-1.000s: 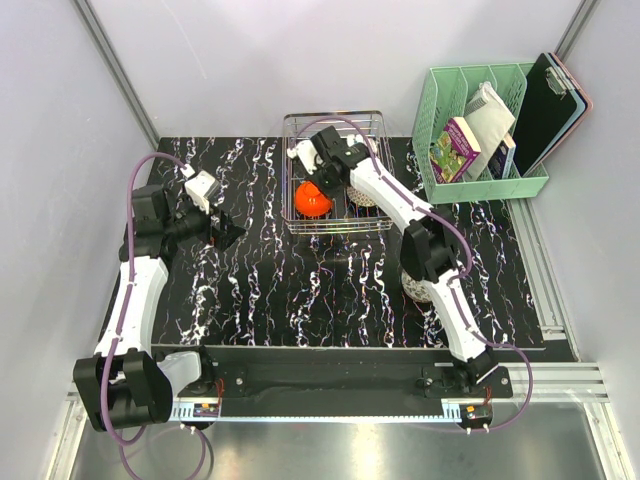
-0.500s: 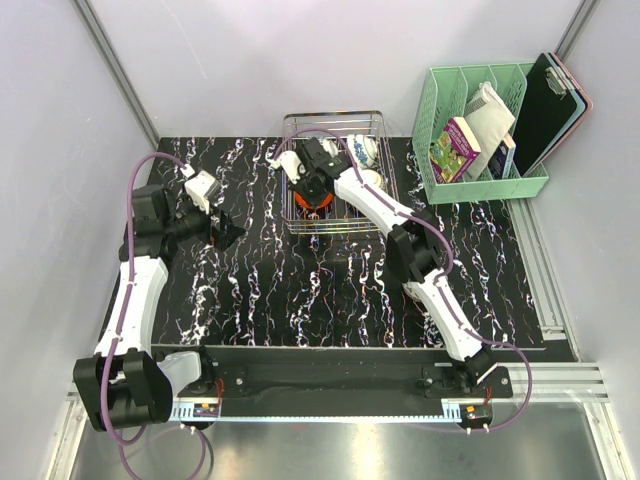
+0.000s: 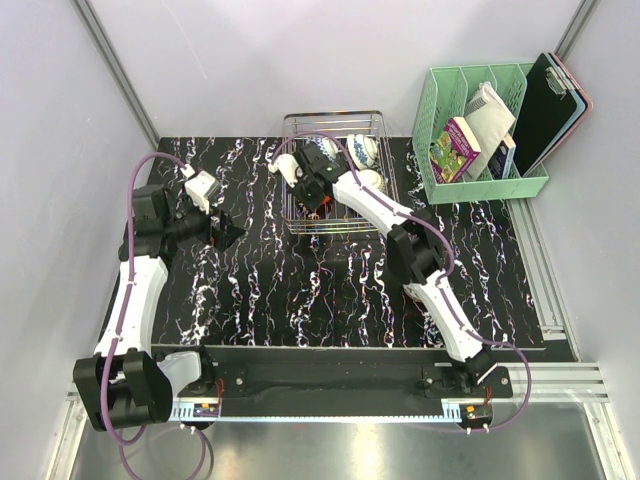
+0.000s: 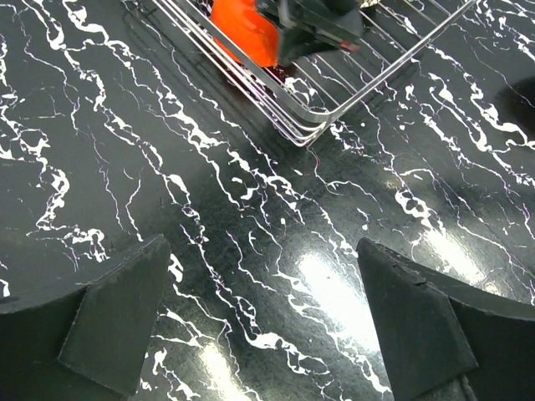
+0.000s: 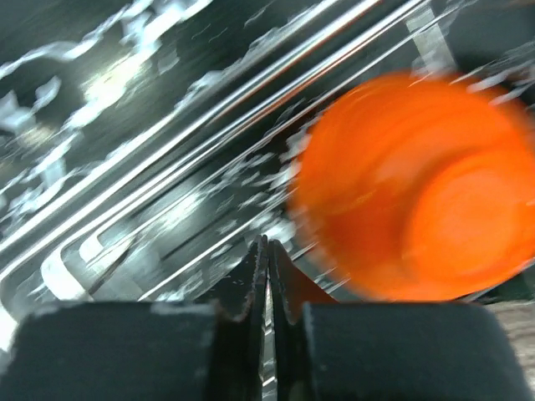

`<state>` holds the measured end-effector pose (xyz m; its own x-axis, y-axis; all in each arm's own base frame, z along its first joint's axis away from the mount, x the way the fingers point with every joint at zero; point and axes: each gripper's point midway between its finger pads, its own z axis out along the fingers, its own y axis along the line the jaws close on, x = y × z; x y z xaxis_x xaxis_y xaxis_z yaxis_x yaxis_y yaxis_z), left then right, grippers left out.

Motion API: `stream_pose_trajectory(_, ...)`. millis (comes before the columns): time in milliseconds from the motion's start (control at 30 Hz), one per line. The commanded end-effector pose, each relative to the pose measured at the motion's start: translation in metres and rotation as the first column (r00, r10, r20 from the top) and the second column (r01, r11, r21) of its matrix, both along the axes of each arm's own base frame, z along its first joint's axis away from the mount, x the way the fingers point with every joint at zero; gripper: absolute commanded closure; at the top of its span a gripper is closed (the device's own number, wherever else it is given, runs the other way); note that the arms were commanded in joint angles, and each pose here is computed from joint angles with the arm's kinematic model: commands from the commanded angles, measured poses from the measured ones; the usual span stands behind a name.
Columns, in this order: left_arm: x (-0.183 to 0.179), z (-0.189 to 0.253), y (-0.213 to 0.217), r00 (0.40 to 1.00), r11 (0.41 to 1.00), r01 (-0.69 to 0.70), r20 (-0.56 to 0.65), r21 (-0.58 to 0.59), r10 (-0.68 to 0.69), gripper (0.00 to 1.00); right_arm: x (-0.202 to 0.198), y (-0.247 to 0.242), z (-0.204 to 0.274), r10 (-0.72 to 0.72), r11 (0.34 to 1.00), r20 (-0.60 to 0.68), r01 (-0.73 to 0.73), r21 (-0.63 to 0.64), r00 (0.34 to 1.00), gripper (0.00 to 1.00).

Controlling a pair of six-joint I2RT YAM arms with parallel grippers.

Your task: Load the bowls into the dish rack

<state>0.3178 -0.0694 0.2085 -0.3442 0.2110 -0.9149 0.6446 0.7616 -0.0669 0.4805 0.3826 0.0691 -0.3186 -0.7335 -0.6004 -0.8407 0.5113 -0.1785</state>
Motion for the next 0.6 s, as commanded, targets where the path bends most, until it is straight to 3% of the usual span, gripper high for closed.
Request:
stream_pose_trajectory(0,0.002,0.018,0.004,0.997,0.999,-0.002,0.077,0.036,-0.001,0.01,-0.047,0.011,0.101,0.057,0.982,-0.006,-0.055,0.182,0.998,0.87)
stream_pose_trajectory(33,0.001,0.019,0.003,0.997,0.999,0.001,0.079,0.035,-0.004,0.01,-0.059,0.005,0.098,0.059,0.983,-0.04,-0.051,0.176,0.997,0.81)
stream_pose_trajectory(67,-0.001,0.019,0.003,0.997,0.999,0.005,0.079,0.035,-0.008,0.01,-0.068,0.001,0.107,0.063,0.98,-0.05,-0.052,0.191,0.997,0.64)
stream_pose_trajectory(100,-0.002,0.02,0.002,0.997,0.999,0.01,0.08,0.032,-0.013,0.01,-0.076,-0.007,0.14,0.059,0.974,-0.01,-0.055,0.221,0.998,0.53)
stream_pose_trajectory(133,-0.003,0.023,0.0,0.996,0.999,0.019,0.083,0.027,-0.021,0.01,-0.085,-0.016,0.139,0.055,0.977,-0.023,-0.049,0.209,0.998,0.45)
stream_pose_trajectory(167,-0.005,0.025,0.0,0.996,0.999,0.022,0.088,0.027,-0.025,0.01,-0.09,-0.022,0.149,0.049,0.977,-0.006,-0.046,0.21,0.999,0.28)
stream_pose_trajectory(200,-0.006,0.027,-0.001,0.995,0.999,0.025,0.093,0.028,-0.028,0.01,-0.1,-0.033,0.18,0.043,0.97,0.041,-0.052,0.238,0.998,0.22)
stream_pose_trajectory(267,-0.009,0.032,-0.002,0.994,0.999,0.028,0.109,0.029,-0.03,0.01,-0.106,-0.056,0.185,0.008,0.979,0.07,-0.022,0.204,0.998,0.11)
stream_pose_trajectory(300,-0.01,0.033,-0.002,0.993,0.999,0.03,0.112,0.03,-0.033,0.01,-0.115,-0.069,0.212,-0.007,0.975,0.134,-0.023,0.219,0.991,0.01)
stream_pose_trajectory(333,-0.011,0.035,-0.003,0.992,0.999,0.032,0.119,0.033,-0.035,0.01,-0.117,-0.085,0.201,-0.024,0.983,0.132,0.0,0.183,0.991,0.0)
stream_pose_trajectory(400,-0.015,0.038,-0.003,0.992,0.999,0.036,0.122,0.037,-0.04,0.01,-0.116,-0.12,0.226,-0.079,0.985,0.243,0.038,0.167,0.967,0.0)
stream_pose_trajectory(500,-0.022,0.041,-0.003,0.989,0.996,0.057,0.13,0.072,-0.066,0.01,-0.104,-0.189,0.222,-0.218,0.973,0.253,0.188,0.136,0.943,0.0)
stream_pose_trajectory(567,-0.03,0.041,-0.008,0.988,0.992,0.1,0.105,0.082,-0.109,0.01,-0.1,-0.243,0.193,-0.32,0.947,0.196,0.304,0.106,0.927,0.0)
